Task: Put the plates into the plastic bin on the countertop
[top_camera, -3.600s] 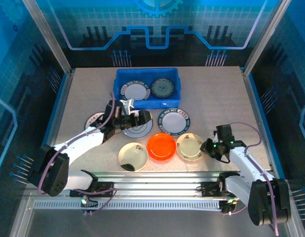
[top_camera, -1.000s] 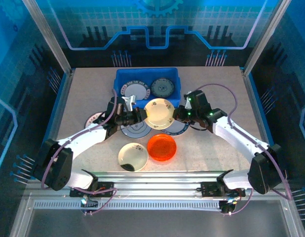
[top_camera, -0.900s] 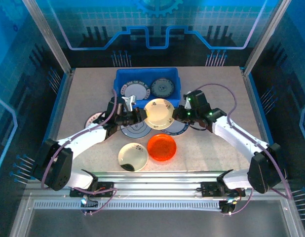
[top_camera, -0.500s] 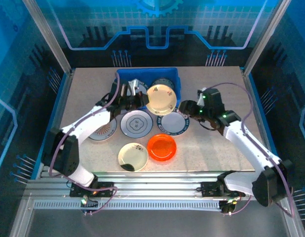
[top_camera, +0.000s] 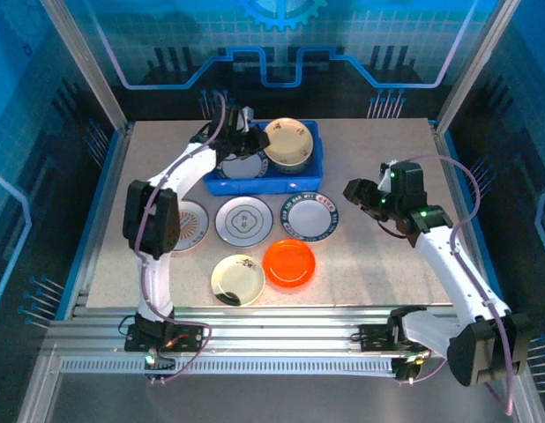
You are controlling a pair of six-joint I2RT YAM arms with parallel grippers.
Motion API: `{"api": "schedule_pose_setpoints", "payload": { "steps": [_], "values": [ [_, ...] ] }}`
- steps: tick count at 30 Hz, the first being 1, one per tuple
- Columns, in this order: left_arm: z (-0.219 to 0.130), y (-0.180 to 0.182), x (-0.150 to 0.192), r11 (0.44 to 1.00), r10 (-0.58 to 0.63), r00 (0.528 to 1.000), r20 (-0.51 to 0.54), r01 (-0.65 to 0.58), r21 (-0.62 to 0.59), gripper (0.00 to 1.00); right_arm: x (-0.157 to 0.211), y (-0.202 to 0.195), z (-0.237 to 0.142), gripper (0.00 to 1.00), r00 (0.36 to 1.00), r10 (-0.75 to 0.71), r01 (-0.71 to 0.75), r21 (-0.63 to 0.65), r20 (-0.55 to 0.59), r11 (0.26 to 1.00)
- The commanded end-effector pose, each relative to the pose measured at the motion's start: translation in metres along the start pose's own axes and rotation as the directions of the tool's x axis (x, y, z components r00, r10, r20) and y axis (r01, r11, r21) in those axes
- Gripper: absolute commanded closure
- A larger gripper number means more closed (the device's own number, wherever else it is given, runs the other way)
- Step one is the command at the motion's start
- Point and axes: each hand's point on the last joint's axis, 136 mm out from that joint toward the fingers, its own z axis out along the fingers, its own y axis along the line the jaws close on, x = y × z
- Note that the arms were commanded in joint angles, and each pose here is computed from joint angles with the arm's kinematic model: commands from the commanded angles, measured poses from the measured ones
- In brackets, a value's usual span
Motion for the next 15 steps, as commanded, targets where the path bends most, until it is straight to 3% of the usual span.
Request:
{"api": "schedule_pose_setpoints", "payload": {
  "steps": [1,15],
  "values": [
    [0.009,0.006,-0.011,0.999,-0.047,0.999,-0.013,0.047,-0.012,1.0,0.001,-0.002,-0.001,0.42,1.0,-0.003,0.003,-0.014,-0.017,1.0],
    [0.066,0.063,-0.004,0.989,-0.125,0.99,-0.059,0.12,-0.089,1.0,0.011,-0.013,0.003,0.43,0.999,0.014,-0.014,-0.013,-0.039,1.0]
  ]
}}
